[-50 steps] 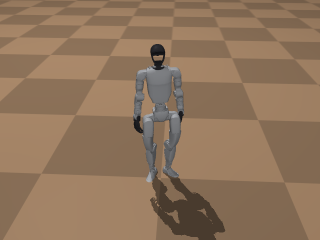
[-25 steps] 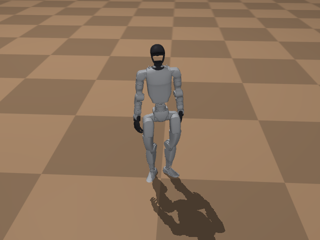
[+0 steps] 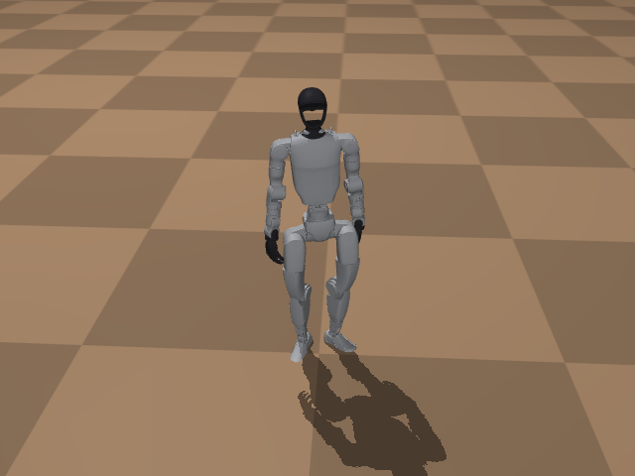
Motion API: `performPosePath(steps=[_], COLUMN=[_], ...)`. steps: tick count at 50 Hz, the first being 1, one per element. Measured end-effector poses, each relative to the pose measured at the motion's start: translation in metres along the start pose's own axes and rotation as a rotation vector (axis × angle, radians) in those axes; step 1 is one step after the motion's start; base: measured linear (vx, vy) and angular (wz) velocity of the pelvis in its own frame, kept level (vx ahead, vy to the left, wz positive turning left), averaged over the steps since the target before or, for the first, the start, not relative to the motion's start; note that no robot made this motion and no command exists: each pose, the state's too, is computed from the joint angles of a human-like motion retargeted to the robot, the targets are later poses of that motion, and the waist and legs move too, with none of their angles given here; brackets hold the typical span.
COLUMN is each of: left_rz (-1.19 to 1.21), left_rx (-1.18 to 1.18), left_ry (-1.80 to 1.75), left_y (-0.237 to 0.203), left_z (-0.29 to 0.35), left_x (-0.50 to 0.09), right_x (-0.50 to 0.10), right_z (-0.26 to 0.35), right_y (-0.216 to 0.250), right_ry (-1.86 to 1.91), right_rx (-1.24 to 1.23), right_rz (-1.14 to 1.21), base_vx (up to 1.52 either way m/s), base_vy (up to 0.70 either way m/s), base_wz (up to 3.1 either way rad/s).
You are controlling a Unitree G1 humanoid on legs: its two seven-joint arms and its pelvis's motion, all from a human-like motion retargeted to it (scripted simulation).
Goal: In place motions
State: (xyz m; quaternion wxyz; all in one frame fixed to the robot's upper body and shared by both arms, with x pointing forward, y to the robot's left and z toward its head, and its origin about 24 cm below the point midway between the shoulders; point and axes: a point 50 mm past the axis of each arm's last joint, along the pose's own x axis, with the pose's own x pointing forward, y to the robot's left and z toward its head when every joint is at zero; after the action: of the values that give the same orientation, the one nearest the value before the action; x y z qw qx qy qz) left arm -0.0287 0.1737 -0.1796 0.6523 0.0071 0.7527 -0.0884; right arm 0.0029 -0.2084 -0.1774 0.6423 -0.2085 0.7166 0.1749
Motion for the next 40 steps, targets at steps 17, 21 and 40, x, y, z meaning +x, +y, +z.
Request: performPosePath(steps=[17,21,40], left_rz=[0.004,0.006,0.001], left_rx=[0.010,0.012,-0.023], left_ry=[0.001,0.000,-0.010], left_y=[0.0015,0.0017,0.0006], left_z=[0.0008,0.0009,0.0031], left_x=[-0.0004,-0.0004,-0.0003], right_x=[-0.0003,-0.0003,-0.0004], right_z=[0.0014,0.0011,-0.0019], right_y=[-0.0022,-0.0025,-0.0033], right_ry=[-0.003,-0.003,0.006], right_rx=[-0.004,-0.005,0.002], right_rz=[-0.006,-0.007,-0.008], base_vx=[0.00,0.00,0.00], base_vy=[0.00,0.00,0.00], base_wz=[0.00,0.00,0.00])
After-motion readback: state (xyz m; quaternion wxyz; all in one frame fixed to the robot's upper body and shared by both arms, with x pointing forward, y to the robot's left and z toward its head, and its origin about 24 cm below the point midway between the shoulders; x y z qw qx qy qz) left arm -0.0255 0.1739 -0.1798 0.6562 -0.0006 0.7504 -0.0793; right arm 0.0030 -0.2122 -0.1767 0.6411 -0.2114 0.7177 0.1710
